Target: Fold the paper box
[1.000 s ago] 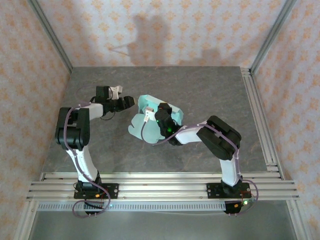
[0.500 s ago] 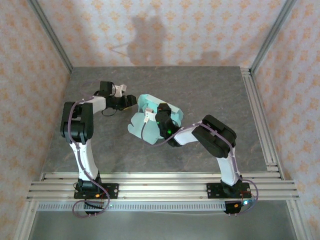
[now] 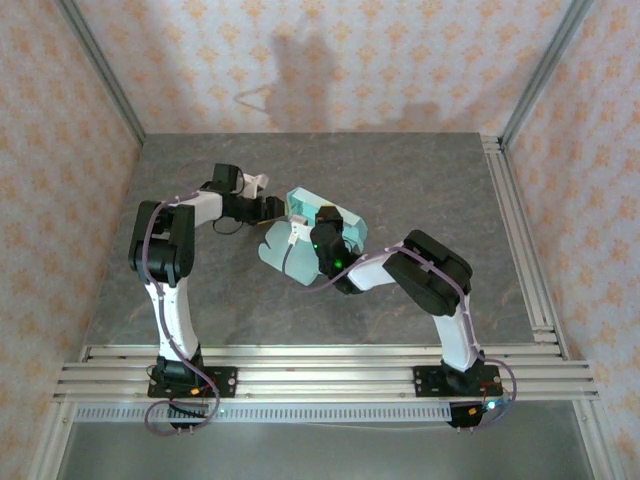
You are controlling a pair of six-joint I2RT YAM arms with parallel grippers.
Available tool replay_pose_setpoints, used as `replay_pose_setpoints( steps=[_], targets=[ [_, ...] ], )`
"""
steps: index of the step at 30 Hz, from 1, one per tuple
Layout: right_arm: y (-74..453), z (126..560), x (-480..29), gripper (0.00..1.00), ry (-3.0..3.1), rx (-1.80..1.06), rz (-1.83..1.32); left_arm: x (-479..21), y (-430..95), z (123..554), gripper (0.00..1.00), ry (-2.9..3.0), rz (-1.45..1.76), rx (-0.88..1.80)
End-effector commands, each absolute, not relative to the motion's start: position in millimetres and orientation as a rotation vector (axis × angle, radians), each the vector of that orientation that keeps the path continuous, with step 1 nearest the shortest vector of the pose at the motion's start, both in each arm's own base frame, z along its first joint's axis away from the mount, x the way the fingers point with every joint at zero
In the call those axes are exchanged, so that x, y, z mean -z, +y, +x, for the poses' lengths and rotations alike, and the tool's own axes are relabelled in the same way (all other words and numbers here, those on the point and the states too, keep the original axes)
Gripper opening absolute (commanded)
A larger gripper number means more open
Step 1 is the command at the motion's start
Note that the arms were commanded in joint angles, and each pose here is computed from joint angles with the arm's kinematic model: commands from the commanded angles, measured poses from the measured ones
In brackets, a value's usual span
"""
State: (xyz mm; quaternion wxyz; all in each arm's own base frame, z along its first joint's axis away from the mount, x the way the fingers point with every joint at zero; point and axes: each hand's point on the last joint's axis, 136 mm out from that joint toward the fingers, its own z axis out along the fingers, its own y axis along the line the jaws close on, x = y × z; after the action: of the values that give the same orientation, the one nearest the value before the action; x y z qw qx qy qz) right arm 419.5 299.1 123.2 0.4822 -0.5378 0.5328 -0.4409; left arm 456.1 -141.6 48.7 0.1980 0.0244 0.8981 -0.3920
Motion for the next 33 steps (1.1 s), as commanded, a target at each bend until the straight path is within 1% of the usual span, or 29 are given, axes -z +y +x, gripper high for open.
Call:
replay_pose_setpoints(
  steps=[1, 14, 21, 26, 33],
  targets=[
    [302.4, 422.2, -120.2, 0.0, 1.31, 1.075, -1.313, -63.7, -152.4, 447.3, 0.65, 2.478, 0.151, 1.111],
    [303.7, 422.1, -120.4, 0.0, 1.316, 1.066, -1.324, -68.0, -169.7, 445.9, 0.65, 2.477, 0.211, 1.114],
    [307.0, 420.6, -120.5, 0.0, 1.321, 1.04, -1.334, -67.5, -169.3, 460.4, 0.65, 2.471, 0.109, 1.079],
    [310.1, 413.5, -114.2, 0.0, 1.352, 0.981, -1.373, -73.1, -171.1, 467.6, 0.57, 2.439, 0.055, 1.037],
    [312.6, 403.3, -108.3, 0.0, 1.402, 0.888, -1.41, -72.6, -177.8, 468.7, 0.54, 2.44, 0.05, 1.061]
  ],
)
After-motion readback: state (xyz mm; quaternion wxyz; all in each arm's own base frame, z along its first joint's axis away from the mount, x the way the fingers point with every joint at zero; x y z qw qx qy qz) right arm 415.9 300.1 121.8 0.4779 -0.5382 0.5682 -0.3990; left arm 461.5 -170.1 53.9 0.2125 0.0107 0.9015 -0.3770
